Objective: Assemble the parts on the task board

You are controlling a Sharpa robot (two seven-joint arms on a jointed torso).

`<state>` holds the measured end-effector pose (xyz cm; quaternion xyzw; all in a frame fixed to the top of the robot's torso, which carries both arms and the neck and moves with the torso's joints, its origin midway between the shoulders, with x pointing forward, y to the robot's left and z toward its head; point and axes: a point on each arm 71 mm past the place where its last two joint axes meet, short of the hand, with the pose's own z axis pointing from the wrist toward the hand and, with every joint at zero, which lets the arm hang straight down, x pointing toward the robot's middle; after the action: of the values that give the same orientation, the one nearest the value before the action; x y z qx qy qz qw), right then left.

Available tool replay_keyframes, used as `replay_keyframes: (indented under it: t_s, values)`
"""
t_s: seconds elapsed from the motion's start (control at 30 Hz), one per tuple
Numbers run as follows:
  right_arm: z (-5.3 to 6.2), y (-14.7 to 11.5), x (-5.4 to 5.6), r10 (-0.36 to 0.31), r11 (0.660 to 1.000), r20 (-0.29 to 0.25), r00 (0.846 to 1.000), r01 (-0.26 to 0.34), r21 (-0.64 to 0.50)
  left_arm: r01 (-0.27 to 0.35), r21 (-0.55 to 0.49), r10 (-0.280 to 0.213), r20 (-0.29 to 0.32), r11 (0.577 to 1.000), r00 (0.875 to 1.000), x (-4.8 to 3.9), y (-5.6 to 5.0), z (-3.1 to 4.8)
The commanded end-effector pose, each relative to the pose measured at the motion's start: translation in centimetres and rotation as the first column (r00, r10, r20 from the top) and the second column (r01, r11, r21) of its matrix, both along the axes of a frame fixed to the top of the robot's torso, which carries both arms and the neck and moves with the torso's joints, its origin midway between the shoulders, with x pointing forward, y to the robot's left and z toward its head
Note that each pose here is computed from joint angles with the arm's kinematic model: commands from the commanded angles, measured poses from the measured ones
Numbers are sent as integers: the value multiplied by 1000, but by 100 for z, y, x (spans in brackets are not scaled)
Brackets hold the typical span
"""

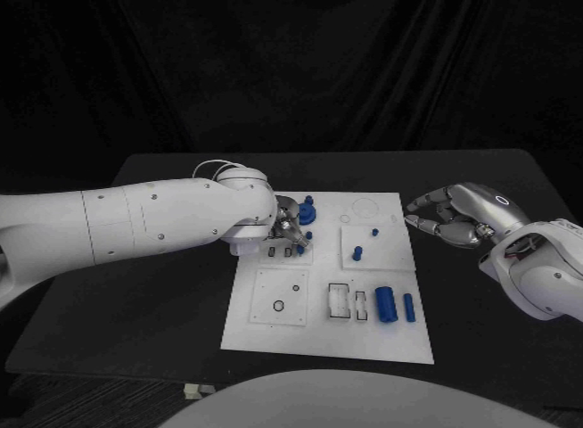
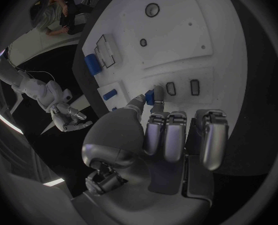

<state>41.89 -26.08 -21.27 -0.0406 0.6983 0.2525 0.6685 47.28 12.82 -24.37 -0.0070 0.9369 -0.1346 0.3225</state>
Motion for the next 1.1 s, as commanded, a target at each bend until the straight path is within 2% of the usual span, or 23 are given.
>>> replay_keyframes:
  t_s: [0.03, 0.73, 1.1]
  values:
    - [-22, -7, 0, -14, 1000, -14, 1000, 14, -8, 18, -11, -18, -10, 1000, 1000, -19, -16, -24]
    - [-62, -22, 0, -21, 1000, -31, 999, 20, -19, -10, -32, 10, 8, 999, 1000, -11, 72, -32]
    - [-73, -32, 8, -25, 999, -37, 999, 24, -24, -27, -32, 27, 11, 999, 1000, -21, 158, -27]
